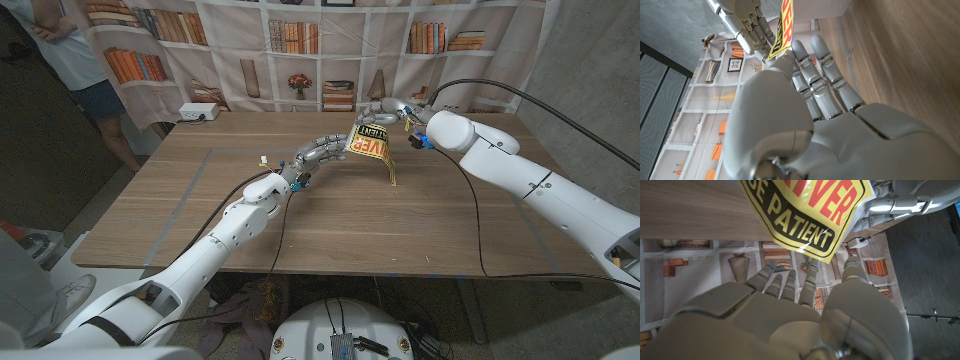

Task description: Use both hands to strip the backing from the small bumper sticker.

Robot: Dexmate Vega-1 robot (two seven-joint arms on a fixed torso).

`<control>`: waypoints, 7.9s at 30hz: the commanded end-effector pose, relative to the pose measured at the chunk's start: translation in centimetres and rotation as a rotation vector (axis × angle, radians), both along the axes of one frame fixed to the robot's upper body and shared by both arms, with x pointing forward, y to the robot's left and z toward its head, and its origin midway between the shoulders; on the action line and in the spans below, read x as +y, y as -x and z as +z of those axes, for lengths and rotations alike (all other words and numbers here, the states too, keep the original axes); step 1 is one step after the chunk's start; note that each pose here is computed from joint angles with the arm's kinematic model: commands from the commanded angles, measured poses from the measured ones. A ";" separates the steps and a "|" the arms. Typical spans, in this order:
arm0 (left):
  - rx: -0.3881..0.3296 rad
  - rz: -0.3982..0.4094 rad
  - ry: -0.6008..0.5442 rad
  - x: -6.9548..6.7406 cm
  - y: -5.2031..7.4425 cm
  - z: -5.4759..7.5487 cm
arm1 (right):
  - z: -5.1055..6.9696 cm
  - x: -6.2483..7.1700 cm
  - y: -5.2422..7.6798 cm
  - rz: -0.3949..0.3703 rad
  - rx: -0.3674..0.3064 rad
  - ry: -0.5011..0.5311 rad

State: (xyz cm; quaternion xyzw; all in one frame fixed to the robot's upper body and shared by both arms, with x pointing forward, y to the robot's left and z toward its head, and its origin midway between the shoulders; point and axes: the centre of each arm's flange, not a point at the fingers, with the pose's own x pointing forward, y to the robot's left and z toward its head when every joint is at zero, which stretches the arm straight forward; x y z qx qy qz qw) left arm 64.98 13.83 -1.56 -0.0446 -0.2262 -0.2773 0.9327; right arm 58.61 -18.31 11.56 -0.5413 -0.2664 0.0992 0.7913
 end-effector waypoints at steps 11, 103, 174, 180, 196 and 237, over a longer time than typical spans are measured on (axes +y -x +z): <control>-0.001 -0.003 0.010 0.1 0.1 -0.4 | -0.2 -0.2 0.3 -0.007 -0.021 -0.031; 0.013 -0.017 0.015 0.0 0.0 -1.0 | -0.8 0.0 0.2 -0.048 -0.033 -0.044; 0.000 -0.055 0.033 -0.5 -0.6 -0.8 | -1.1 -0.9 1.0 0.049 -0.033 -0.079; 0.000 -0.060 0.040 -0.6 -0.7 -0.8 | -1.3 -0.4 0.8 0.076 -0.025 -0.064; 0.009 -0.066 0.039 -0.8 -0.8 -1.0 | -1.6 0.6 0.5 0.119 -0.002 -0.018; 0.009 -0.086 0.052 -0.4 -1.2 -1.2 | -1.7 0.4 -0.7 0.116 0.026 -0.020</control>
